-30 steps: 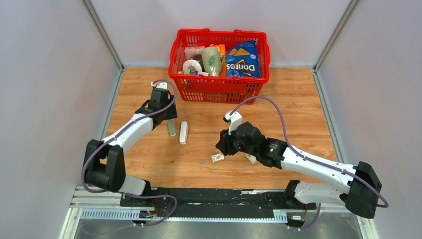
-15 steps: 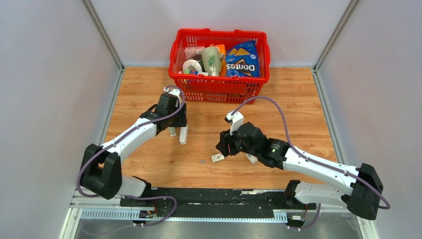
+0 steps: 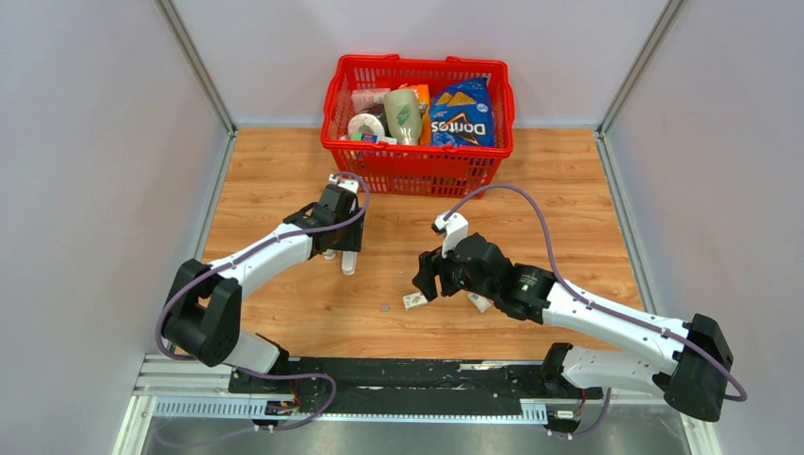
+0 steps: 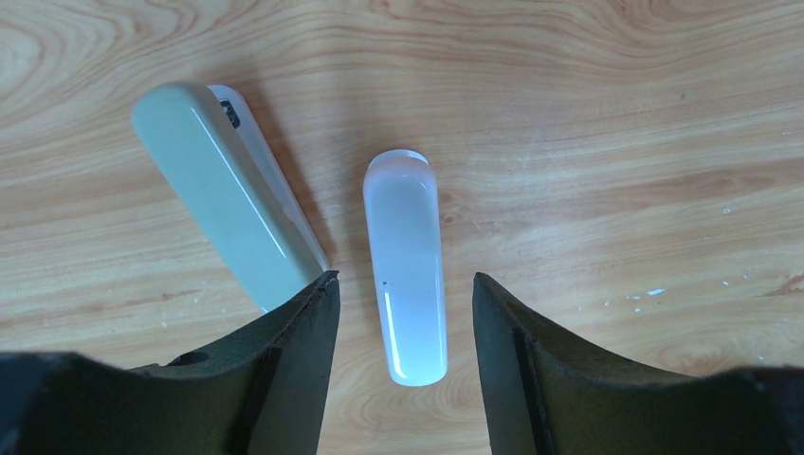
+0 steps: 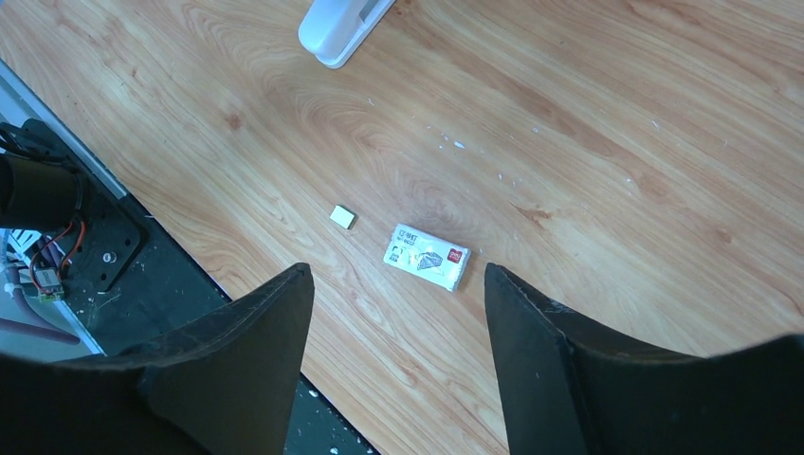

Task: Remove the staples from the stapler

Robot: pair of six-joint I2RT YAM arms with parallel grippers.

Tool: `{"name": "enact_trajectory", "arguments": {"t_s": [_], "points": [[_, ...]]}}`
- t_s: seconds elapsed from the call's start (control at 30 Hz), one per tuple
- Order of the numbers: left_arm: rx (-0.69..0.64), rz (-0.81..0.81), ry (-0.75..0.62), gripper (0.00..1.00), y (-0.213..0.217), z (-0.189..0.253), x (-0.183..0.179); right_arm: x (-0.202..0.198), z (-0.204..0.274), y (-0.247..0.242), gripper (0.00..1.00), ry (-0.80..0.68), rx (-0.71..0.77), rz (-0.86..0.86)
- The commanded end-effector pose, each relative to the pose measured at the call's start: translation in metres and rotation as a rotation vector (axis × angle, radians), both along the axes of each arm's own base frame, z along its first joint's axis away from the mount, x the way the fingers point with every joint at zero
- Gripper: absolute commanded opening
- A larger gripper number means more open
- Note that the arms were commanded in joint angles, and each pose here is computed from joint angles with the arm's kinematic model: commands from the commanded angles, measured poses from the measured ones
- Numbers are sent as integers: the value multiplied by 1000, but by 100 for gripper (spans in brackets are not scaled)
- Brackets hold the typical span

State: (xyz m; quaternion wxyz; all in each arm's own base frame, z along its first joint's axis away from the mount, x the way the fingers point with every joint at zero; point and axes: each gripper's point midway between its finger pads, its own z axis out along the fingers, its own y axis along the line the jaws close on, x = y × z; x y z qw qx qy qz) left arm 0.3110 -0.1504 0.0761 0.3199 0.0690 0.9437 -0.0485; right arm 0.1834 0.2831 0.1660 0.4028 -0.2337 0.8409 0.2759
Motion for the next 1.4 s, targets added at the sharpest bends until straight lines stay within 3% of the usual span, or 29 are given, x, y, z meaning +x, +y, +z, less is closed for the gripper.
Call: {"name": "enact_trajectory", "arguments": {"t_s": [0.0, 0.63, 0.87, 1.0, 1.17, 1.37], "points": [[23, -17, -50, 61, -1, 12, 16, 5, 15, 3, 70, -36, 37, -12], [43, -39, -1, 57, -12, -19, 31, 8, 7, 8, 72, -32, 24, -7], [50, -28, -7, 43, -9, -16, 30, 9, 5, 13, 68, -26, 24, 3], [49, -18, -15, 25, -6, -10, 27, 10, 5, 14, 67, -22, 25, 3], [-51, -85, -38, 0, -25, 13, 16, 9, 11, 12, 67, -26, 22, 5], [-196, -236, -33, 0, -54, 48, -8, 1, 22, 10, 68, -22, -1, 56]]}}
